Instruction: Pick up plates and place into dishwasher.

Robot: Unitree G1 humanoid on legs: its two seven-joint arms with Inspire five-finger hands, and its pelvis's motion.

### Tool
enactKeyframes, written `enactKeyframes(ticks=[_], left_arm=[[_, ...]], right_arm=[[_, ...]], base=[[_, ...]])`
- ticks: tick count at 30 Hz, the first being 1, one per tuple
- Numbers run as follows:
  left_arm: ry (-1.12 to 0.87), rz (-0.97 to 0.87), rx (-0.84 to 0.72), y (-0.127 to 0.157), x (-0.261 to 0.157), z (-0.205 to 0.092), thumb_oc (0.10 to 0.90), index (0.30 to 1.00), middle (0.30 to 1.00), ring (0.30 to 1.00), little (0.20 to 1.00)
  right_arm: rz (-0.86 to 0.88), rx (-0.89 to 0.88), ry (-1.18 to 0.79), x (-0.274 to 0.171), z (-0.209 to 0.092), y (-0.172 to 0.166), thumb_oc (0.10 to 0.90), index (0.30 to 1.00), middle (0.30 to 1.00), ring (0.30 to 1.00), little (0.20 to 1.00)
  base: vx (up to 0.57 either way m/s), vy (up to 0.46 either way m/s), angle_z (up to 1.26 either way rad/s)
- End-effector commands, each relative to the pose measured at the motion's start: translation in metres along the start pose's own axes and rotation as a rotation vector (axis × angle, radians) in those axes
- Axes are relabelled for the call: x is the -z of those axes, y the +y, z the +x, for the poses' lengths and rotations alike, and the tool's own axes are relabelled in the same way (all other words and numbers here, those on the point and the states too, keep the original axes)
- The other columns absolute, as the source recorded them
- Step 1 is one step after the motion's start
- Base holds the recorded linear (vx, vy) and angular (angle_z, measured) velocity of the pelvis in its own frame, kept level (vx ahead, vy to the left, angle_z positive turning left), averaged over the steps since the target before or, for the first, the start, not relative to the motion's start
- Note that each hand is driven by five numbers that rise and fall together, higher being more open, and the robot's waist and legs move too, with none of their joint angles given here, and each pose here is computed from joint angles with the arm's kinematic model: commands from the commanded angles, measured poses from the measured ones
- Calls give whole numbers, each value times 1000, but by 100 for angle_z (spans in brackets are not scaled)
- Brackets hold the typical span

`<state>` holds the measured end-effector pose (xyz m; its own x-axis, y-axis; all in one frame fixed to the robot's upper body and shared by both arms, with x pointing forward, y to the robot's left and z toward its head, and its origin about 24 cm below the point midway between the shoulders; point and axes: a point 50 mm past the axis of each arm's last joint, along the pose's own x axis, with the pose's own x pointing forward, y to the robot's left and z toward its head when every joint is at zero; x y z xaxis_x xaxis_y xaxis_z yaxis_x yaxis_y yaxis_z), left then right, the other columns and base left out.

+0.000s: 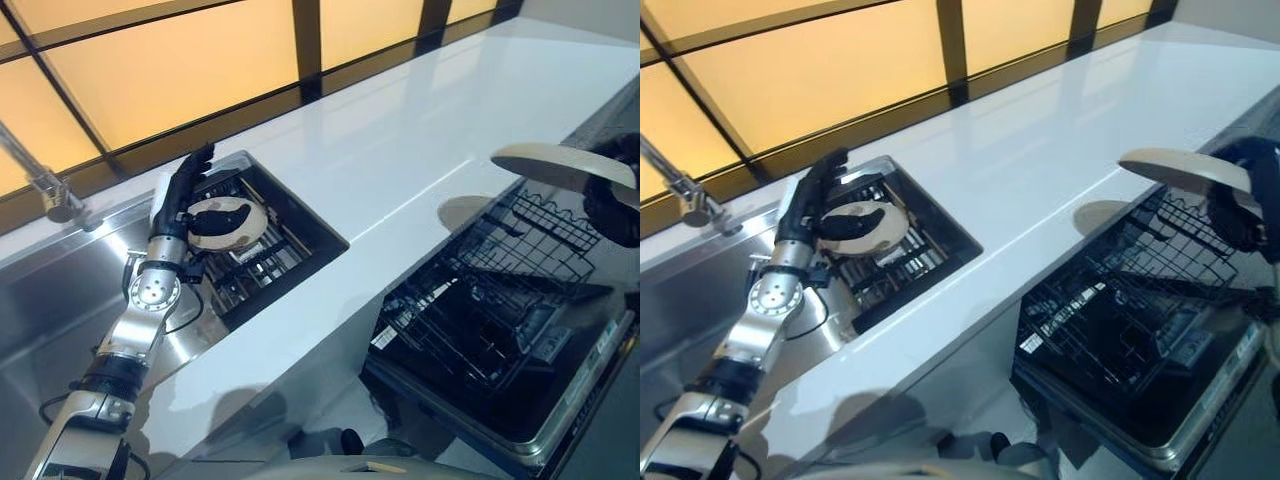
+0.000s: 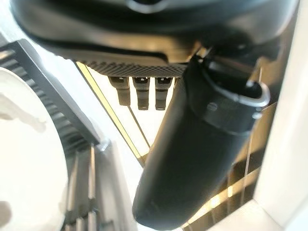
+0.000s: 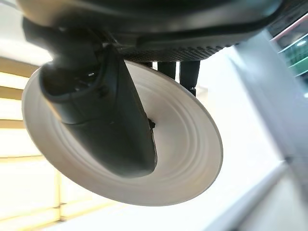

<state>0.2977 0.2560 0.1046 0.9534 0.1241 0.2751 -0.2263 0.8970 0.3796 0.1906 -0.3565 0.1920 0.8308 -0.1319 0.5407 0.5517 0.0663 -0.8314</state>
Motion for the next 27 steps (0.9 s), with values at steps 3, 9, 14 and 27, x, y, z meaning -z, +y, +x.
enactKeyframes(ticks=[3,9,14,27], left_arm=[[-244,64,-120,32,-41,19,800,900,900,900,900],[-264,60,-98,25,-47,25,800,900,900,900,900],[-285,73,-66,12,-52,27,800,900,900,900,900],[-363,60,47,-31,-75,33,800,900,900,900,900]], right_arm=[[7,196,73,17,10,-38,100,300,300,300,200],[113,-10,153,21,2,-4,100,300,300,300,200],[230,-198,190,9,-2,34,100,300,300,300,200],[305,-528,315,-30,-1,131,100,300,300,300,200]], base=[[1,1,-14],[4,-3,-3],[0,0,0],[-6,-1,9]])
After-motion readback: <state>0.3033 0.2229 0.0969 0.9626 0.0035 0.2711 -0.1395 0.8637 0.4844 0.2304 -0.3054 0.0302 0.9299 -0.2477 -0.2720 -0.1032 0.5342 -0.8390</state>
